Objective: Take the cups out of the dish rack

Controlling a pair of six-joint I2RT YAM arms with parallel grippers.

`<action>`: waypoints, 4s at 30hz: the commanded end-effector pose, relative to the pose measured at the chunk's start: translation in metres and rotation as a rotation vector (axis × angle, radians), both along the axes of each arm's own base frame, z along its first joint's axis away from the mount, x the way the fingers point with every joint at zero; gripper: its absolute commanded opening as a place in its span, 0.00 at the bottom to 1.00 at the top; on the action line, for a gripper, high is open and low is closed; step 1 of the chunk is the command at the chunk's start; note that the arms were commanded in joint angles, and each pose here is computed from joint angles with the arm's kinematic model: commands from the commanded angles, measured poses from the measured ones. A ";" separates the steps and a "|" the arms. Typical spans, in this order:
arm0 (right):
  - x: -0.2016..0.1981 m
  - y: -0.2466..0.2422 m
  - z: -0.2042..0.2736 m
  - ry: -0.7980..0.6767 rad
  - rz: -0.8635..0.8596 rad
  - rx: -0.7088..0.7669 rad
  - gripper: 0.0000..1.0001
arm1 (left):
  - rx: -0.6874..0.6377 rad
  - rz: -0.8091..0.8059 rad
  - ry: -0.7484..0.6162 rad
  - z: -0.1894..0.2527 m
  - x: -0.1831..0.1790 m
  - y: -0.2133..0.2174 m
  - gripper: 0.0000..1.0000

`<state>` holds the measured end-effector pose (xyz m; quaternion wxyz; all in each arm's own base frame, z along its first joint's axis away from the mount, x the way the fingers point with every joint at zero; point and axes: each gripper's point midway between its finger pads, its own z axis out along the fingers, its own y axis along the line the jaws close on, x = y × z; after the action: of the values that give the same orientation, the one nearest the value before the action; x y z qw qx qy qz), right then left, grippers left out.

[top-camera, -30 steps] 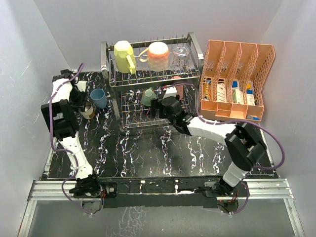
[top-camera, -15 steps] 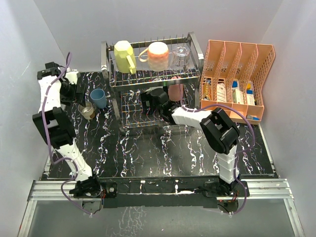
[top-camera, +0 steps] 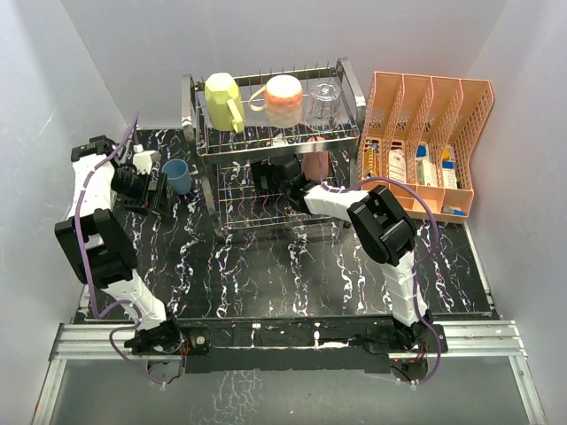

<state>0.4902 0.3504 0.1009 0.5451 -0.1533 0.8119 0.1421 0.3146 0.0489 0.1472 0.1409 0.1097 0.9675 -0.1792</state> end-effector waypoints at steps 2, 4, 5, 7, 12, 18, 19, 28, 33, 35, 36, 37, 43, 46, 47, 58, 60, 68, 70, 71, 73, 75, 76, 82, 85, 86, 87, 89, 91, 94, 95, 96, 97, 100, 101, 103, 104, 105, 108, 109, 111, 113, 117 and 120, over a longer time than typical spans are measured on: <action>0.015 0.018 0.039 -0.080 0.074 0.094 0.91 | -0.030 -0.054 -0.060 0.018 -0.014 -0.012 0.86; 0.013 0.020 0.039 -0.077 0.091 0.098 0.85 | -0.041 -0.058 -0.063 0.020 -0.014 -0.014 0.85; 0.012 0.021 0.040 -0.077 0.101 0.098 0.82 | -0.050 -0.061 -0.068 0.021 -0.014 -0.016 0.84; 0.010 0.022 0.040 -0.076 0.112 0.100 0.74 | -0.070 -0.063 -0.071 0.023 -0.013 -0.019 0.82; 0.001 0.021 0.046 -0.079 0.130 0.129 0.58 | -0.134 -0.092 -0.073 0.024 -0.017 -0.032 0.80; -0.019 0.017 0.059 -0.078 0.151 0.192 0.36 | -0.196 -0.161 -0.095 0.033 -0.029 -0.048 0.78; -0.023 0.017 0.062 -0.081 0.157 0.205 0.32 | -0.205 -0.176 -0.108 0.035 -0.031 -0.051 0.78; -0.061 0.018 0.079 -0.071 0.225 0.297 0.22 | -0.316 -0.357 -0.263 0.065 -0.053 -0.080 0.79; -0.087 0.020 0.091 -0.060 0.274 0.359 0.21 | -0.356 -0.472 -0.369 0.080 -0.066 -0.099 0.79; -0.099 0.021 0.098 -0.057 0.300 0.382 0.21 | -0.357 -0.516 -0.407 0.083 -0.071 -0.107 0.82; -0.106 0.021 0.102 -0.056 0.315 0.390 0.21 | -0.359 -0.536 -0.422 0.084 -0.073 -0.111 0.82; -0.112 0.019 0.111 -0.065 0.324 0.406 0.21 | -0.361 -0.551 -0.433 0.084 -0.075 -0.115 0.82; -0.134 0.016 0.110 -0.008 0.356 0.455 0.21 | -0.348 -0.632 -0.471 0.075 -0.085 -0.136 0.82; -0.132 0.014 0.098 0.018 0.337 0.430 0.36 | -0.316 -0.651 -0.488 0.069 -0.084 -0.140 0.81; -0.131 0.013 0.095 0.016 0.327 0.421 0.41 | -0.315 -0.652 -0.491 0.069 -0.085 -0.140 0.81; -0.143 0.030 0.081 -0.044 0.404 0.215 0.84 | -0.276 -0.666 -0.508 0.071 -0.088 -0.137 0.81; -0.140 0.034 0.070 -0.028 0.391 0.170 0.85 | -0.274 -0.667 -0.512 0.073 -0.089 -0.137 0.81; -0.121 0.040 0.024 0.036 0.366 0.050 0.86 | -0.263 -0.677 -0.523 0.079 -0.091 -0.137 0.81; -0.115 0.040 0.018 0.044 0.354 0.031 0.85 | -0.262 -0.678 -0.525 0.080 -0.090 -0.137 0.81; -0.112 0.040 0.015 0.050 0.346 0.023 0.85 | -0.263 -0.679 -0.528 0.081 -0.090 -0.137 0.81; -0.104 0.040 0.012 0.054 0.320 0.010 0.85 | -0.264 -0.679 -0.532 0.082 -0.090 -0.137 0.81; -0.102 0.042 0.012 0.053 0.311 0.019 0.85 | -0.264 -0.679 -0.533 0.082 -0.091 -0.137 0.81; -0.101 0.044 0.014 0.045 0.316 0.031 0.85 | -0.263 -0.680 -0.531 0.081 -0.091 -0.137 0.81; -0.095 0.060 0.019 0.030 0.339 0.077 0.86 | -0.263 -0.683 -0.524 0.079 -0.091 -0.137 0.81; -0.088 0.064 0.021 0.013 0.326 0.087 0.87 | -0.265 -0.686 -0.520 0.079 -0.092 -0.137 0.81; -0.086 0.066 0.021 0.009 0.326 0.090 0.88 | -0.265 -0.688 -0.522 0.079 -0.092 -0.137 0.81; -0.084 0.068 0.022 0.001 0.328 0.095 0.88 | -0.264 -0.690 -0.521 0.079 -0.093 -0.137 0.81; -0.082 0.069 0.023 -0.010 0.326 0.099 0.90 | -0.264 -0.691 -0.520 0.078 -0.093 -0.137 0.81; -0.081 0.072 0.023 -0.024 0.327 0.097 0.94 | -0.265 -0.692 -0.518 0.078 -0.094 -0.137 0.81; -0.078 0.075 0.023 -0.072 0.353 0.072 0.98 | -0.260 -0.694 -0.516 0.077 -0.093 -0.136 0.81; -0.076 0.075 0.024 -0.089 0.362 0.062 0.98 | -0.259 -0.695 -0.515 0.078 -0.094 -0.136 0.81; -0.074 0.077 0.026 -0.105 0.373 0.051 0.98 | -0.257 -0.696 -0.512 0.078 -0.094 -0.135 0.81; -0.072 0.078 0.027 -0.115 0.393 0.042 0.98 | -0.255 -0.699 -0.510 0.078 -0.095 -0.135 0.81; -0.071 0.080 0.030 -0.135 0.486 0.037 0.99 | -0.249 -0.708 -0.510 0.080 -0.098 -0.134 0.81; -0.071 0.080 0.029 -0.134 0.523 0.038 0.98 | -0.247 -0.712 -0.513 0.081 -0.098 -0.134 0.81; -0.075 0.080 0.025 -0.137 0.612 0.034 0.98 | -0.243 -0.715 -0.517 0.081 -0.099 -0.134 0.81; -0.076 0.080 0.025 -0.151 0.650 0.022 0.98 | -0.243 -0.715 -0.515 0.082 -0.099 -0.134 0.81; -0.080 0.080 0.023 -0.168 0.687 0.003 0.98 | -0.241 -0.717 -0.513 0.082 -0.100 -0.134 0.81; -0.082 0.080 0.021 -0.231 0.760 -0.062 0.98 | -0.236 -0.721 -0.508 0.082 -0.101 -0.133 0.81; -0.077 0.079 0.022 -0.245 0.760 -0.077 0.98 | -0.233 -0.722 -0.506 0.082 -0.102 -0.132 0.81; -0.069 0.072 0.024 -0.241 0.761 -0.066 0.98 | -0.229 -0.726 -0.507 0.083 -0.103 -0.132 0.81; -0.061 0.065 0.030 -0.239 0.756 -0.043 0.98 | -0.226 -0.728 -0.509 0.083 -0.104 -0.132 0.82; -0.054 0.061 0.037 -0.249 0.748 -0.040 0.98 | -0.223 -0.731 -0.517 0.084 -0.103 -0.132 0.82; -0.059 0.064 0.039 -0.261 0.771 -0.033 0.98 | -0.229 -0.731 -0.519 0.085 -0.102 -0.133 0.82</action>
<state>0.4231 0.4042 0.1073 0.5116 -0.4586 0.6645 0.2941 0.2163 -0.0794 0.2158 0.2943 0.4531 0.7891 -0.2923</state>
